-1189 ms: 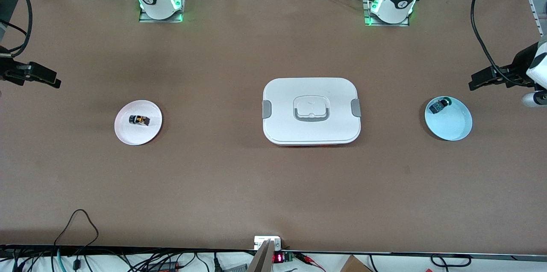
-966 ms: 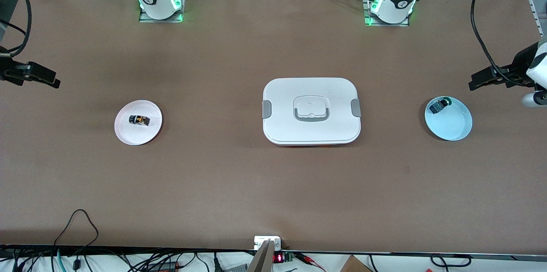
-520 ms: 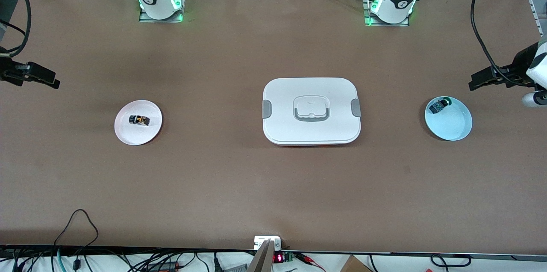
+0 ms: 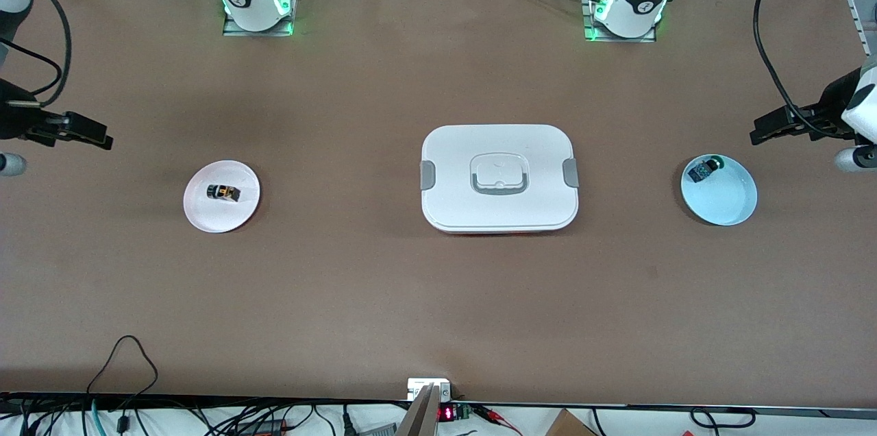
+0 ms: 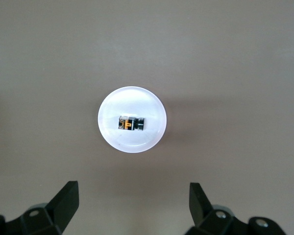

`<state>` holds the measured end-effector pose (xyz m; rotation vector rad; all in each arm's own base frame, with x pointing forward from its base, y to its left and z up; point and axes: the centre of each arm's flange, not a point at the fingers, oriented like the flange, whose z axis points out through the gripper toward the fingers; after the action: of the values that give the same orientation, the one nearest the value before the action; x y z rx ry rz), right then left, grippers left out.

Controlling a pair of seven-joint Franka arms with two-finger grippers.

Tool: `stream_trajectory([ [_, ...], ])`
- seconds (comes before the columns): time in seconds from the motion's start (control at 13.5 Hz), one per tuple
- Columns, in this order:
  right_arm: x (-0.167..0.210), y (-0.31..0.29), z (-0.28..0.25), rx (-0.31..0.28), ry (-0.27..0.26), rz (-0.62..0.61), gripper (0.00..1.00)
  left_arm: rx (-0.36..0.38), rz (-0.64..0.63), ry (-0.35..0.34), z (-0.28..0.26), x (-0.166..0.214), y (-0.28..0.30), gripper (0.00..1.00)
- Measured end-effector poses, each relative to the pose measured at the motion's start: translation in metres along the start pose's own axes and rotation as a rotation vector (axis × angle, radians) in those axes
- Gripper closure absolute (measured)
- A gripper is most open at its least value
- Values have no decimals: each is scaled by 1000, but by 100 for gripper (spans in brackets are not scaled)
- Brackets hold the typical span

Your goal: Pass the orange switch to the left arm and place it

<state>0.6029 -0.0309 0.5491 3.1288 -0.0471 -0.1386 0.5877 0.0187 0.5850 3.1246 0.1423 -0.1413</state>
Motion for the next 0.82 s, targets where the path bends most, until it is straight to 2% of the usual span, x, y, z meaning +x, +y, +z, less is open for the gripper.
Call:
stream_trajectory([
  [0.52, 33, -25, 81, -19, -115, -38, 0, 0, 5, 0, 0, 0, 3, 0],
  [0.82, 40, -22, 145, -34, -145, -37, 0, 0, 5, 0, 0, 0, 3, 0],
])
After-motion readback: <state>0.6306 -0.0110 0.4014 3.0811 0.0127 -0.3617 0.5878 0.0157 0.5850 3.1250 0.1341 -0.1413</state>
